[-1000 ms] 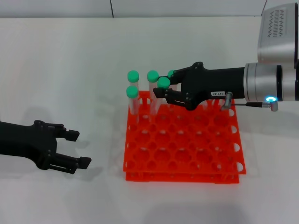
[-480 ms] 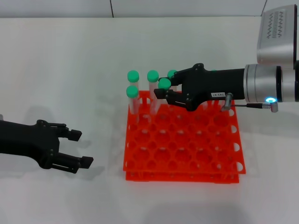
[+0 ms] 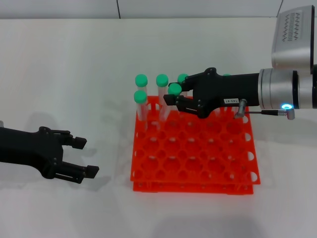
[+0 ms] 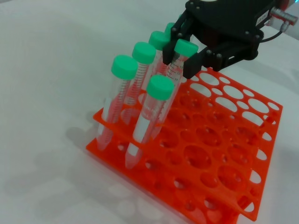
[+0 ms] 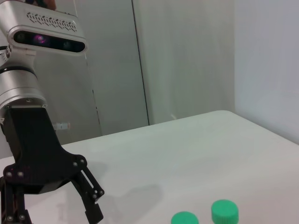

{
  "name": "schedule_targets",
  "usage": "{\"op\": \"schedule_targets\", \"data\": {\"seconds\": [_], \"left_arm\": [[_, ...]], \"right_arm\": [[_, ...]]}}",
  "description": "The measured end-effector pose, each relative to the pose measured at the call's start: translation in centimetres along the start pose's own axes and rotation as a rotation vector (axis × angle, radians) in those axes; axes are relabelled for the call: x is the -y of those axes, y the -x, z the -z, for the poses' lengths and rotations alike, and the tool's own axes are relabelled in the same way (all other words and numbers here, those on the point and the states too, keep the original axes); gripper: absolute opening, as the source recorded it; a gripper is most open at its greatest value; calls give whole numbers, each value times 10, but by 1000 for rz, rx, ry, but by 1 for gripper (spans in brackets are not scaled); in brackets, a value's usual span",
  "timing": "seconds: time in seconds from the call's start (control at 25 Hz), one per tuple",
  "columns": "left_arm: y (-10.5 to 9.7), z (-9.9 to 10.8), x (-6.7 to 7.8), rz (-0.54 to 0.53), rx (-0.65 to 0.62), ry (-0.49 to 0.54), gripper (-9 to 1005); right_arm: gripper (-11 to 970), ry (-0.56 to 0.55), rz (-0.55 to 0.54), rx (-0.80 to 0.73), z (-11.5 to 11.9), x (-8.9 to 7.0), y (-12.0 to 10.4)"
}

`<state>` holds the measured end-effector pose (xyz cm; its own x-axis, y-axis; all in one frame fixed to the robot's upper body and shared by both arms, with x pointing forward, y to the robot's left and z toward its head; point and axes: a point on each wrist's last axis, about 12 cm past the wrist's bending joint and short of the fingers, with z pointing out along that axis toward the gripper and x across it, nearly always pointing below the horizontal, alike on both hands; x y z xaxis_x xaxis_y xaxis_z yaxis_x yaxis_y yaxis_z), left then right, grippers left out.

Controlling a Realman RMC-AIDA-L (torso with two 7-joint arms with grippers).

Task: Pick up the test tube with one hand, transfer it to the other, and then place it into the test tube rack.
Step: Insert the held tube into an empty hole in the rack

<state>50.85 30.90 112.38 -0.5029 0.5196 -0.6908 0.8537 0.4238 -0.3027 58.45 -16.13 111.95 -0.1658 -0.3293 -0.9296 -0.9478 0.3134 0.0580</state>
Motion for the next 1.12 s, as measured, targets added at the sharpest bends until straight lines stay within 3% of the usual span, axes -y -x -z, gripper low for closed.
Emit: {"op": "schedule_targets", "data": {"seconds": [1.12], "left_arm": [[0, 0, 0, -10, 2, -1, 883]], "right_arm": [[260, 37, 29, -9, -8, -1, 12]]}}
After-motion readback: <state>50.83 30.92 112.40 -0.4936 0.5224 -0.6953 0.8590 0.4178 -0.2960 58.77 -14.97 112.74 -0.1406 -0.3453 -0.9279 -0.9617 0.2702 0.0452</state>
